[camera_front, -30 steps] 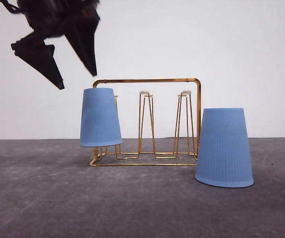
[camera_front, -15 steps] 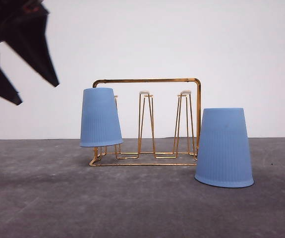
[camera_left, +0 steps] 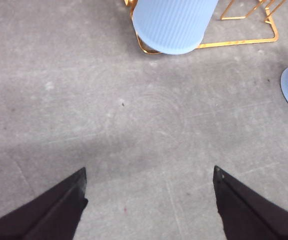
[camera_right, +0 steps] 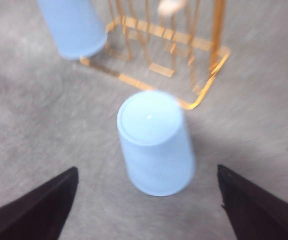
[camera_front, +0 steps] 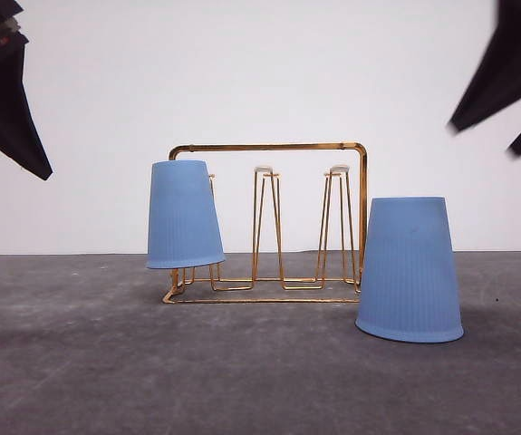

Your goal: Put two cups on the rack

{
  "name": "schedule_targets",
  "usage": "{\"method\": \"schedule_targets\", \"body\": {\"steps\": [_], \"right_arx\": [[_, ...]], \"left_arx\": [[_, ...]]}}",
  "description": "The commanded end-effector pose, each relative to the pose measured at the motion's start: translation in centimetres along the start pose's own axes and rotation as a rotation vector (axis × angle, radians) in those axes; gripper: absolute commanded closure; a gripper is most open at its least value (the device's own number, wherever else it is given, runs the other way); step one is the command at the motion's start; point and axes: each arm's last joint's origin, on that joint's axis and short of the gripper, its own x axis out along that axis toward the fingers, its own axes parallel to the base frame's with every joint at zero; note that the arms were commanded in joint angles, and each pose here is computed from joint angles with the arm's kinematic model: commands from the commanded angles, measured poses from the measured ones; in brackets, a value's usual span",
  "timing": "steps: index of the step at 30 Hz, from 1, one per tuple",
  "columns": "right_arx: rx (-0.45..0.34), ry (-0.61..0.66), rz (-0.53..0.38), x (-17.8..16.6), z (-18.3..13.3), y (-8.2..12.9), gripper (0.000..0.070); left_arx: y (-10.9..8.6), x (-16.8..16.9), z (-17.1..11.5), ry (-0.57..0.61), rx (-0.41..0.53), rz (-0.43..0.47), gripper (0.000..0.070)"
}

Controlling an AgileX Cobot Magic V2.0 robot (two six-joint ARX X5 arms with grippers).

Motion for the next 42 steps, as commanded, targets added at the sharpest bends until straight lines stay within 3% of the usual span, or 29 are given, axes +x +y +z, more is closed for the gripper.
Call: {"method": "schedule_targets", "body": {"steps": [1,5,14,17,20,24,32,42], "right_arx": [[0.033,0.031,0.014,1.5,0.2,-0.1,0.0113],[0.034,0.098,0.001,4.7,-0.1,-0.5,0.0067],[0.043,0.128,-0.004,9.4,-0.7,-1.5,0.0070],[0.040,0.123,-0.028,10.2,-0.8,-1.8,0.0143],[0.041,0.129,-0.047,10.2,-0.9,-1.8,0.0286],[0.069,0.208,-0.049,9.2,-0.3,-1.5,0.0308],[0.095,0.340,-0.057,5.5,5.1,-0.2,0.0307],[0.004,0.023,-0.037,2.0,13.7,1.3,0.0307]], "left_arx": [[-0.1,0.1,0.2,-0.005,0.000,-0.004,0.0242],[-0.1,0.1,0.2,-0.005,0.000,-0.004,0.0242],[-0.1,0.1,0.2,-0.004,0.000,-0.004,0.0242],[-0.1,0.1,0.2,-0.004,0.000,-0.004,0.0242],[-0.1,0.1,0.2,-0.004,0.000,-0.004,0.0242],[-0.1,0.1,0.2,-0.005,0.000,-0.001,0.0242],[-0.1,0.1,0.2,-0.005,0.000,-0.002,0.0242],[-0.1,0.1,0.2,-0.006,-0.001,-0.002,0.0242]]}}
